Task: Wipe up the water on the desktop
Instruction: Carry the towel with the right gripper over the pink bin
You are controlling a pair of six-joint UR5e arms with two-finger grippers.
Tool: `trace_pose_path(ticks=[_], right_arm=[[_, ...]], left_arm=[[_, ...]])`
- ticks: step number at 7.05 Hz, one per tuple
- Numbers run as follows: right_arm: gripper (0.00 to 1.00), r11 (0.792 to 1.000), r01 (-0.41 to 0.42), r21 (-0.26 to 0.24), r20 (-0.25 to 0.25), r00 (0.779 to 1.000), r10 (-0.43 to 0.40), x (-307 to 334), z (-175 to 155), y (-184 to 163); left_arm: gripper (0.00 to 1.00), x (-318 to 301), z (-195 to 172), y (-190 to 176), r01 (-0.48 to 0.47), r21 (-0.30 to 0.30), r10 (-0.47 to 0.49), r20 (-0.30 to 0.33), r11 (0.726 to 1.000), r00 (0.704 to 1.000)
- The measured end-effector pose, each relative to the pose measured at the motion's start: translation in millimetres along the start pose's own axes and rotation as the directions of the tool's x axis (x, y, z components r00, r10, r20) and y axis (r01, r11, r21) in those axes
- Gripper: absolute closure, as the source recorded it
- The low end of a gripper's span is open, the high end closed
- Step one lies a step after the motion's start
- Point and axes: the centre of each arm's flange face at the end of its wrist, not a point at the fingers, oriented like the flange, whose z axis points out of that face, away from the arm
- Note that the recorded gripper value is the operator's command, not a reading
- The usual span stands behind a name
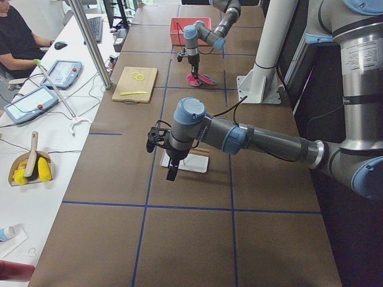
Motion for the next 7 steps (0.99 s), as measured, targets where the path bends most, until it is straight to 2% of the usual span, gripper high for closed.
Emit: trace_pose_path(ticks=[3, 4, 5, 7], right_arm=[[1.00, 0.998, 0.057, 0.032, -0.016, 0.998, -0.056, 137.3, -57.3, -33.4], [1.00, 0.997, 0.049, 0.060, -0.016, 0.999, -0.048, 158.0, -95.0, -39.0], [1.00, 0.995, 0.055, 0.080, -0.040, 0.998, -0.052, 175.0, -137.5, -40.9], [1.00, 0.986, 0.153, 0.069, -0.147, 0.979, -0.142, 238.7, -205.1, -47.6]], left_arm=[[0.00, 0.0, 0.0, 0.0, 0.000, 0.000, 0.000, 0.000, 1.000, 1.000], [0.00, -0.1, 0.0, 0.1, 0.000, 0.000, 0.000, 0.000, 1.000, 1.000], [0.00, 0.0, 0.0, -0.1, 0.000, -0.001, 0.000, 0.000, 1.000, 1.000], [0.00, -0.4, 0.4, 0.0, 0.001, -0.002, -0.001, 0.000, 1.000, 1.000]])
